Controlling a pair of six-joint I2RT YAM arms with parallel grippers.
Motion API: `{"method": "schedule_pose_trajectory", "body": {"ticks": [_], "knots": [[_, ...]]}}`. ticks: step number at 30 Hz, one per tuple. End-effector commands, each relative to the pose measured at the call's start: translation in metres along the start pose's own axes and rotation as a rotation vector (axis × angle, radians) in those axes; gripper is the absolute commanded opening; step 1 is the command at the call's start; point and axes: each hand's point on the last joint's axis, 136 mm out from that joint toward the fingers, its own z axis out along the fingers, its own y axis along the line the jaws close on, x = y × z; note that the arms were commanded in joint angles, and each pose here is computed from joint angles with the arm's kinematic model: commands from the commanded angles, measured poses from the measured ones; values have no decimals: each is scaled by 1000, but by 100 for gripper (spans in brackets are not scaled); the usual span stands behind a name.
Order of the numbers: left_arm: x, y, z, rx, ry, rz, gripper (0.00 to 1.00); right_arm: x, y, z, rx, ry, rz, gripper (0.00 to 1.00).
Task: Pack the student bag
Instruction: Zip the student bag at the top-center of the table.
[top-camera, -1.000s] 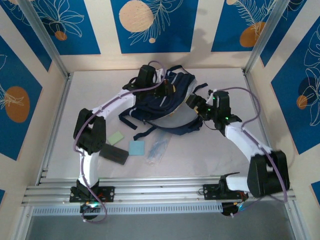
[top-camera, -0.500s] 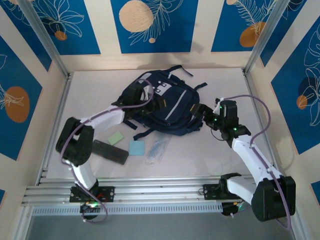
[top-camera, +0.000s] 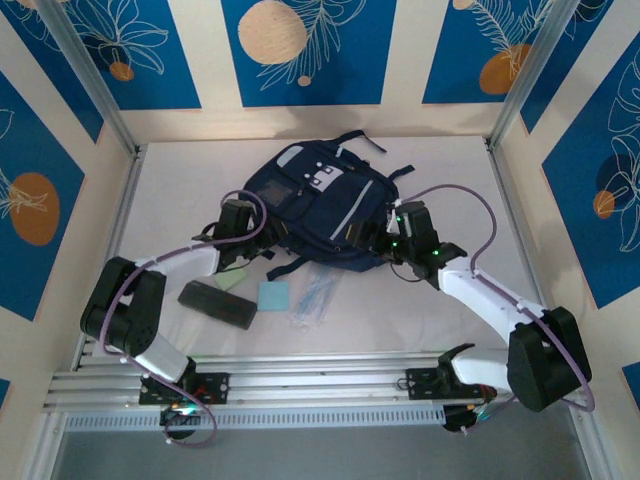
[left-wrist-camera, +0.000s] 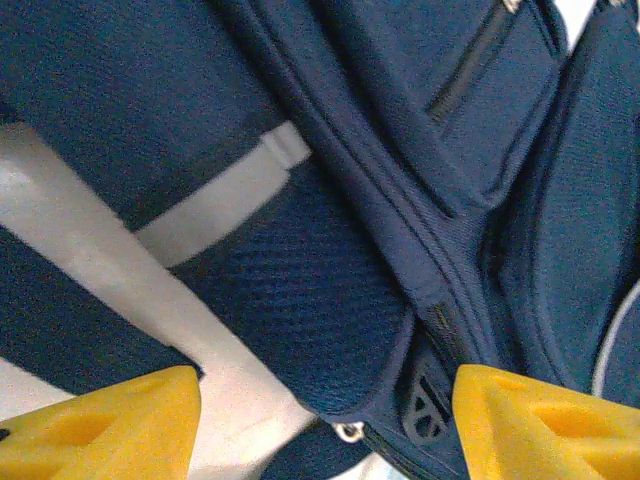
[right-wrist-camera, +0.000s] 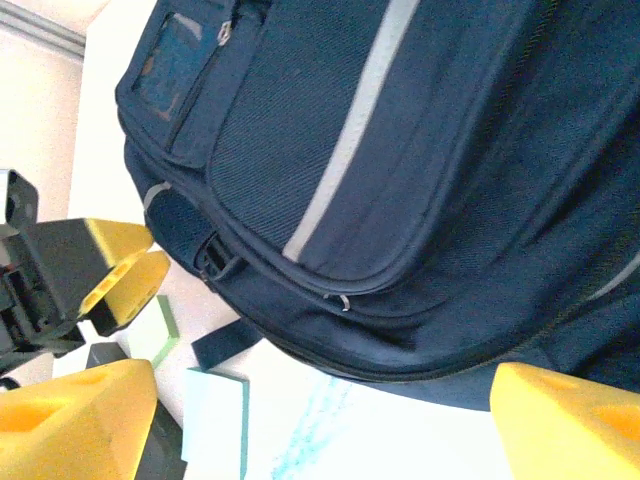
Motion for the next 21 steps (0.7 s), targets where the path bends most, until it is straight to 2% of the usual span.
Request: {"method": "schedule_pose_trajectory", "body": {"ticks": [1, 5, 9, 11, 13, 15, 16, 21], "knots": [[-14, 7, 8, -12, -75, -73, 66, 0, 26, 3, -41, -22, -79, 86], [-20, 13, 24, -9, -113, -116, 63, 16, 39, 8, -41, -8, -141, 84], [-33, 0, 34, 47, -148, -133, 58, 31, 53, 13, -86, 16, -184, 83], [-38, -8, 38, 73, -154, -135, 49, 39, 60, 17, -106, 27, -204, 83], [-41, -19, 38, 120, -160, -138, 29, 48, 68, 24, -128, 40, -225, 83], [-39, -29, 36, 153, -150, -145, 13, 56, 77, 35, -137, 65, -252, 73], [-38, -34, 34, 166, -145, -151, 8, 58, 80, 42, -127, 66, -264, 70], [-23, -60, 23, 237, -110, -180, 8, 71, 96, 73, -149, 71, -314, 60]]}}
